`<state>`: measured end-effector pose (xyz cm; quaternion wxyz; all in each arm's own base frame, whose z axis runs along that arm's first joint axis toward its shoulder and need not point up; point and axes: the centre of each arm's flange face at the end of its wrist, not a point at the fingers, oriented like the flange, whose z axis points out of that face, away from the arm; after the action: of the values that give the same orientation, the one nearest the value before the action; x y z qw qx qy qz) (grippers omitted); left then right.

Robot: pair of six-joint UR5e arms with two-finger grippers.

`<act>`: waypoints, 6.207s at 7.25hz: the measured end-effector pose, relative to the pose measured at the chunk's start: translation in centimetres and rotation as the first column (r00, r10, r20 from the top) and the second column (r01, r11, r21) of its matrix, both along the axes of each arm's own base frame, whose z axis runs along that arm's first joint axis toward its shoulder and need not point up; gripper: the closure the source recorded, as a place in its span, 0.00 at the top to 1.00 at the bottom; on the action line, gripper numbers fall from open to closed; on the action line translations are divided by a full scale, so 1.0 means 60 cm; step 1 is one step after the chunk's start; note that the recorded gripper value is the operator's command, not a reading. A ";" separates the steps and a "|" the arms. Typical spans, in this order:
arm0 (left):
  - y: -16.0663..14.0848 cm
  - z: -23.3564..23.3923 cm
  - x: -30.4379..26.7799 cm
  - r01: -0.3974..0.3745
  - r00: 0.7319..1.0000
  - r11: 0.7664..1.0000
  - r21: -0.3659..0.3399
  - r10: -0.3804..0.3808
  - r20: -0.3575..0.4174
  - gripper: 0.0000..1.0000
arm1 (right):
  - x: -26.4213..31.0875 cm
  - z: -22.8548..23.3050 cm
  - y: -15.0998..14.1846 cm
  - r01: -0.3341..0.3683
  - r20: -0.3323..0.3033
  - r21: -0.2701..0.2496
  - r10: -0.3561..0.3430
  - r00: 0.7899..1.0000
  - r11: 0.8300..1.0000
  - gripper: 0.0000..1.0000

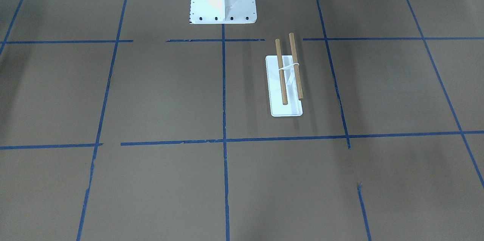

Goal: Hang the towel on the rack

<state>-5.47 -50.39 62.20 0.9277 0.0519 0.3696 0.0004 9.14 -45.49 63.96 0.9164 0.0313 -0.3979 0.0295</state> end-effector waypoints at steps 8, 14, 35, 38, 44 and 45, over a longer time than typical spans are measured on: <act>0.000 -0.059 0.000 0.001 1.000 0.998 0.061 -0.001 -0.003 1.00 | -0.163 0.148 0.127 0.263 -0.110 0.185 -0.246 0.963 0.947 1.00; 0.000 -0.072 -0.001 0.003 1.000 0.997 0.076 -0.002 -0.003 1.00 | -0.187 0.232 0.151 0.333 -0.240 0.099 -0.302 0.922 0.938 1.00; -0.104 -0.457 0.250 0.411 0.837 0.863 0.293 -0.229 -0.497 1.00 | -0.485 -0.676 -0.161 -0.351 0.343 0.428 0.210 0.916 0.833 0.00; -0.104 -0.571 0.341 0.445 0.647 0.890 -0.100 -0.397 -0.651 1.00 | -0.570 -0.809 -0.072 -0.566 0.622 0.192 0.347 0.702 0.801 0.00; -0.020 -0.757 0.583 0.145 0.464 0.815 -0.562 -0.557 -0.689 1.00 | -0.731 -0.868 0.075 -0.729 0.820 -0.012 0.424 0.384 0.684 0.00; 0.000 -0.772 0.621 0.117 0.432 0.794 -0.597 -0.582 -0.689 1.00 | -0.730 -0.871 0.078 -0.732 0.824 -0.015 0.424 0.377 0.681 0.00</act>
<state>31.77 -50.39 15.88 0.5855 -0.0993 0.7414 -0.3126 -34.68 -40.83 11.72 0.5554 0.3194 -0.7098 0.2928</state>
